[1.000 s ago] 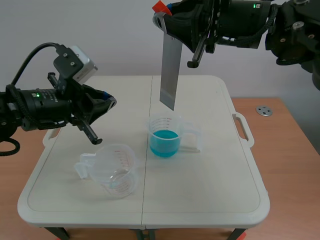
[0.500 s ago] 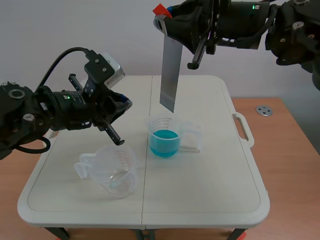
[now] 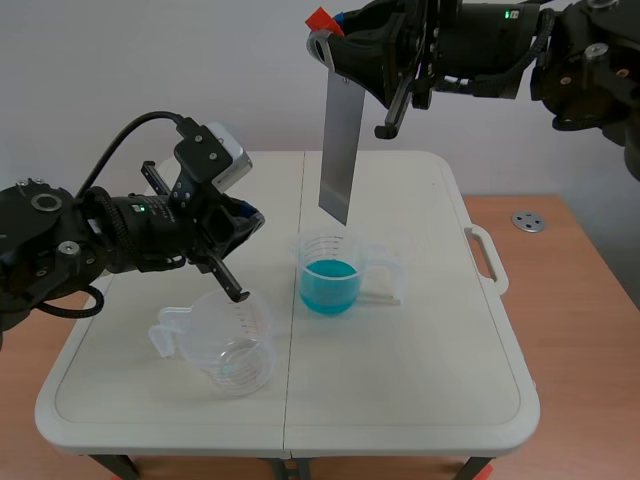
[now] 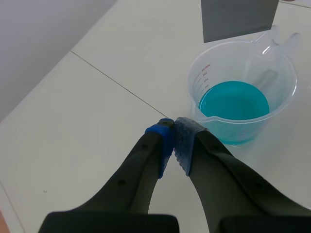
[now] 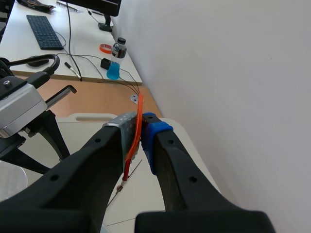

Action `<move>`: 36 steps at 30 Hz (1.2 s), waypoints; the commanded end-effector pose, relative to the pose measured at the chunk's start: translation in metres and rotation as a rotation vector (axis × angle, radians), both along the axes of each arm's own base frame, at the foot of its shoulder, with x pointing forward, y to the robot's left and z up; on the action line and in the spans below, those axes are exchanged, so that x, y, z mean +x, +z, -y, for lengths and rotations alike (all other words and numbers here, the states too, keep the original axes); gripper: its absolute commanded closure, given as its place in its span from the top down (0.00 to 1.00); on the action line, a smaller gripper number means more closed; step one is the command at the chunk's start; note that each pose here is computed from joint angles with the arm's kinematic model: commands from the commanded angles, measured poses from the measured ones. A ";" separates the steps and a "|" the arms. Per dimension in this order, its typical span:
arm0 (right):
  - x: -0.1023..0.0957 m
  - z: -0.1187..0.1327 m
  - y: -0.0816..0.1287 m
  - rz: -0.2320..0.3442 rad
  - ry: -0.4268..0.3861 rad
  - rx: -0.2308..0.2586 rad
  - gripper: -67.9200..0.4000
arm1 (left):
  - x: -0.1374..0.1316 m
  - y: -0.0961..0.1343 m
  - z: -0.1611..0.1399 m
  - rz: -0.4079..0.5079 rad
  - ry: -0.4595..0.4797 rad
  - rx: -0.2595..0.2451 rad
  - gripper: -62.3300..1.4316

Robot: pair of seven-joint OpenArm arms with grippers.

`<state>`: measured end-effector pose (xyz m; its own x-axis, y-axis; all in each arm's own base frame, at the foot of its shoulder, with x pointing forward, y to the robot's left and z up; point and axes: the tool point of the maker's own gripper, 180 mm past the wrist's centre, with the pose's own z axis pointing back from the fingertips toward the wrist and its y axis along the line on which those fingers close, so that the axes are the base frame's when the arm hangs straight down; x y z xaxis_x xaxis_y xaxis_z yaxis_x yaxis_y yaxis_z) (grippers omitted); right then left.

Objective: Hold the metal plate by the orange handle, dip it into the blue solution, take it out and point at it, then put the plate back in the beaker on the left.
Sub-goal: 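Raise the plate and point at it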

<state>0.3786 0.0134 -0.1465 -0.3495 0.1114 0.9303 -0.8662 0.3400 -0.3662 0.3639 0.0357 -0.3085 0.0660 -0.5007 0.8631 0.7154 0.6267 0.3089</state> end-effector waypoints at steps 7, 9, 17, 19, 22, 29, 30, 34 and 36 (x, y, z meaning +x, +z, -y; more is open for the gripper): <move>0.001 -0.001 0.024 0.046 0.014 0.039 0.02 | 0.006 0.017 0.009 0.045 -0.024 -0.022 0.07; 0.001 -0.001 0.024 0.046 0.014 0.039 0.02 | 0.006 0.017 0.008 0.046 -0.022 -0.019 0.07; 0.001 -0.001 0.024 0.046 0.014 0.039 0.02 | 0.013 0.020 -0.054 0.072 0.147 0.011 0.07; 0.001 -0.001 0.024 0.045 0.014 0.037 0.02 | 0.009 0.020 -0.081 0.079 0.193 0.036 0.07; 0.001 -0.001 0.023 0.044 0.013 0.036 0.02 | 0.001 0.022 -0.126 0.108 0.273 0.084 0.07; 0.001 -0.004 0.028 0.057 0.021 0.037 0.02 | -0.035 0.025 -0.245 0.152 0.503 0.261 0.07; 0.001 -0.005 0.029 0.060 0.024 0.035 0.02 | -0.042 0.025 -0.259 0.158 0.530 0.293 0.07; -0.001 -0.016 0.036 0.077 0.052 0.032 0.02 | -0.075 0.020 -0.307 0.146 0.635 0.415 0.07; -0.003 -0.022 0.037 0.081 0.069 0.029 0.02 | -0.095 0.012 -0.326 0.119 0.676 0.466 0.07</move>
<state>0.3806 0.0250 -0.1327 -0.3865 0.1092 0.9158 -0.8610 0.3132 -0.4007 0.2712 0.3616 -0.2951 0.4020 -0.7012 0.5888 0.1896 0.6929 0.6957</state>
